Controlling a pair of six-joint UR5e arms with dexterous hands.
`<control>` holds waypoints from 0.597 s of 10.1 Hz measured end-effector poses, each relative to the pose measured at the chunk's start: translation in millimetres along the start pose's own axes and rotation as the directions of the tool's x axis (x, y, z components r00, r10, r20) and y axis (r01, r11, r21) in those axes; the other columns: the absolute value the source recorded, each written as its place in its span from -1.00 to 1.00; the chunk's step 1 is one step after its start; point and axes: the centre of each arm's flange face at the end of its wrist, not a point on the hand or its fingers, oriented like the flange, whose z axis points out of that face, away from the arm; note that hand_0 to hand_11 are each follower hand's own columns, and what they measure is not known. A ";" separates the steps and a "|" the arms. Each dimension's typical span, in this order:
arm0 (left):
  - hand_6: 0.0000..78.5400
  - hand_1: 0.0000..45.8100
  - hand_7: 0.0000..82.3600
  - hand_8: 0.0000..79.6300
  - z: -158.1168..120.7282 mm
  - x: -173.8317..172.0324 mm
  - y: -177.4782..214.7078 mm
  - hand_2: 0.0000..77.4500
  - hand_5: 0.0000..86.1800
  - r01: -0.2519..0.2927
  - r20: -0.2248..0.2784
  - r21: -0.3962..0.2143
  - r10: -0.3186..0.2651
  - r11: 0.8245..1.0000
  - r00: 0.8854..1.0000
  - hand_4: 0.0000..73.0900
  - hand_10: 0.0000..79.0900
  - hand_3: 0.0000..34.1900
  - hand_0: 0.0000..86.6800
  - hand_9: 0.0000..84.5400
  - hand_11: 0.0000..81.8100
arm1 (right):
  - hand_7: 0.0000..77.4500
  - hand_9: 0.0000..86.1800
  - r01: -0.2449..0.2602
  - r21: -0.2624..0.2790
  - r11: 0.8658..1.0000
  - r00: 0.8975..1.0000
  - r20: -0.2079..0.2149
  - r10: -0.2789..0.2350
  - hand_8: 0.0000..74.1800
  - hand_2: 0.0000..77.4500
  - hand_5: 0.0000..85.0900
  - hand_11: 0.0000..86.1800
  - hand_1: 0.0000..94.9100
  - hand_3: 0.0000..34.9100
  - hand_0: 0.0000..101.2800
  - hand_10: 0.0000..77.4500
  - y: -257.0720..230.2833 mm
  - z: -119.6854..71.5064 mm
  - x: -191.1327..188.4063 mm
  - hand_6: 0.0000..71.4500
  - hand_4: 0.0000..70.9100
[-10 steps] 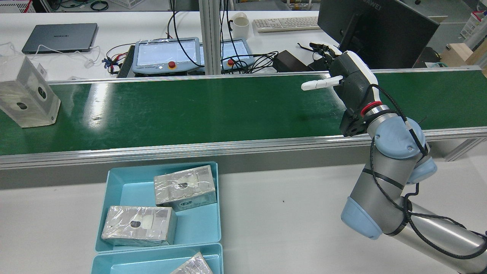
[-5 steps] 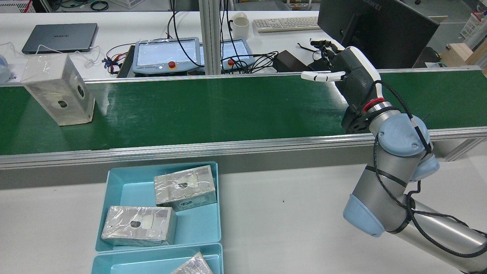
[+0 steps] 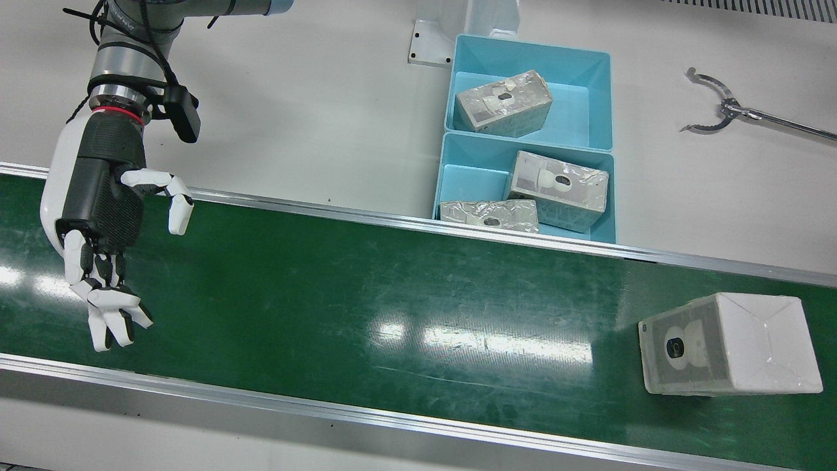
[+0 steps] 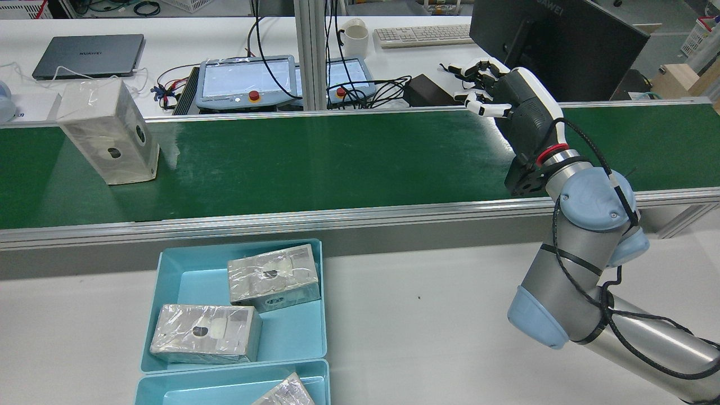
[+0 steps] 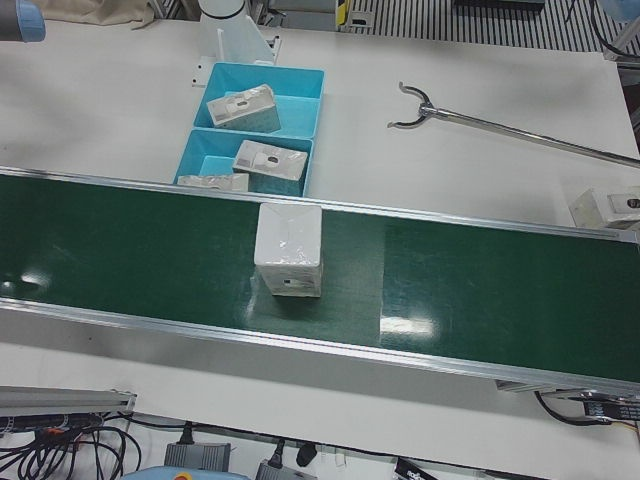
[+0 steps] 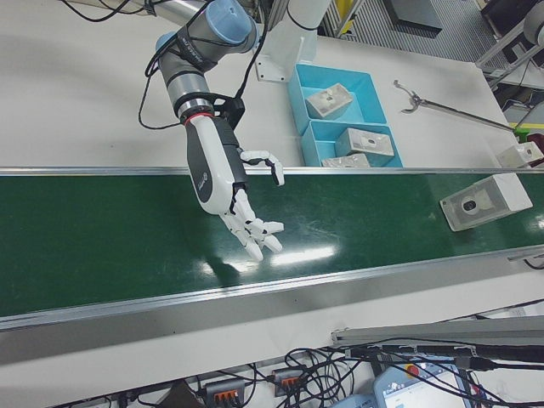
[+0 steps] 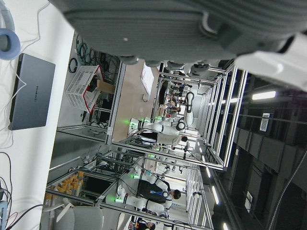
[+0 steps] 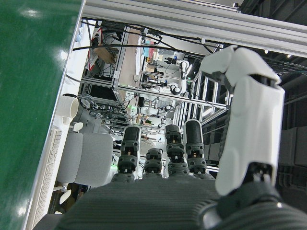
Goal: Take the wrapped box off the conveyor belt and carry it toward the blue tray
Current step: 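Shift the open right hand slightly along the belt edge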
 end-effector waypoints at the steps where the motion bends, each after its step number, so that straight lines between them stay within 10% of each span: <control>1: -1.00 -1.00 -1.00 -0.99 0.0 0.0 0.0 -0.99 -0.97 0.000 0.000 0.000 0.000 1.000 1.000 -1.00 -0.99 -1.00 -1.00 -0.99 -0.99 | -0.87 -0.80 0.000 0.000 1.000 1.000 -0.001 0.000 -0.78 0.18 -0.10 -0.52 -0.60 -0.98 -0.10 -0.62 -0.3 0.0 0.7 -0.63 -0.92; 3: -1.00 -1.00 -1.00 -0.99 0.0 0.0 0.0 -0.99 -0.97 0.000 0.000 0.000 0.000 1.000 1.000 -1.00 -0.99 -1.00 -1.00 -0.99 -0.99 | -0.87 -0.72 0.001 0.000 1.000 1.000 -0.003 -0.001 -0.78 0.03 -0.01 -0.46 -0.60 -0.98 -0.10 -0.59 -0.6 -0.2 1.9 -0.63 -0.92; 4: -1.00 -1.00 -0.99 -0.99 0.0 0.0 0.0 -0.99 -0.97 0.000 0.000 0.000 0.000 1.000 1.000 -1.00 -0.99 -1.00 -1.00 -0.99 -0.99 | -0.99 -0.96 0.002 0.001 1.000 1.000 -0.004 -0.002 -0.94 -0.83 -0.50 -0.96 -0.76 -0.92 -0.09 -1.00 -0.8 -0.2 2.3 -0.89 -0.92; 6: -1.00 -1.00 -0.99 -0.99 0.0 0.0 0.0 -0.99 -0.99 0.000 0.000 0.000 0.000 1.000 1.000 -1.00 -0.99 -1.00 -1.00 -1.00 -0.99 | -0.99 -0.96 0.003 0.002 1.000 1.000 -0.005 -0.003 -0.94 -0.94 -0.50 -0.96 -0.76 -0.92 -0.09 -1.00 -1.2 -0.2 2.8 -0.89 -0.92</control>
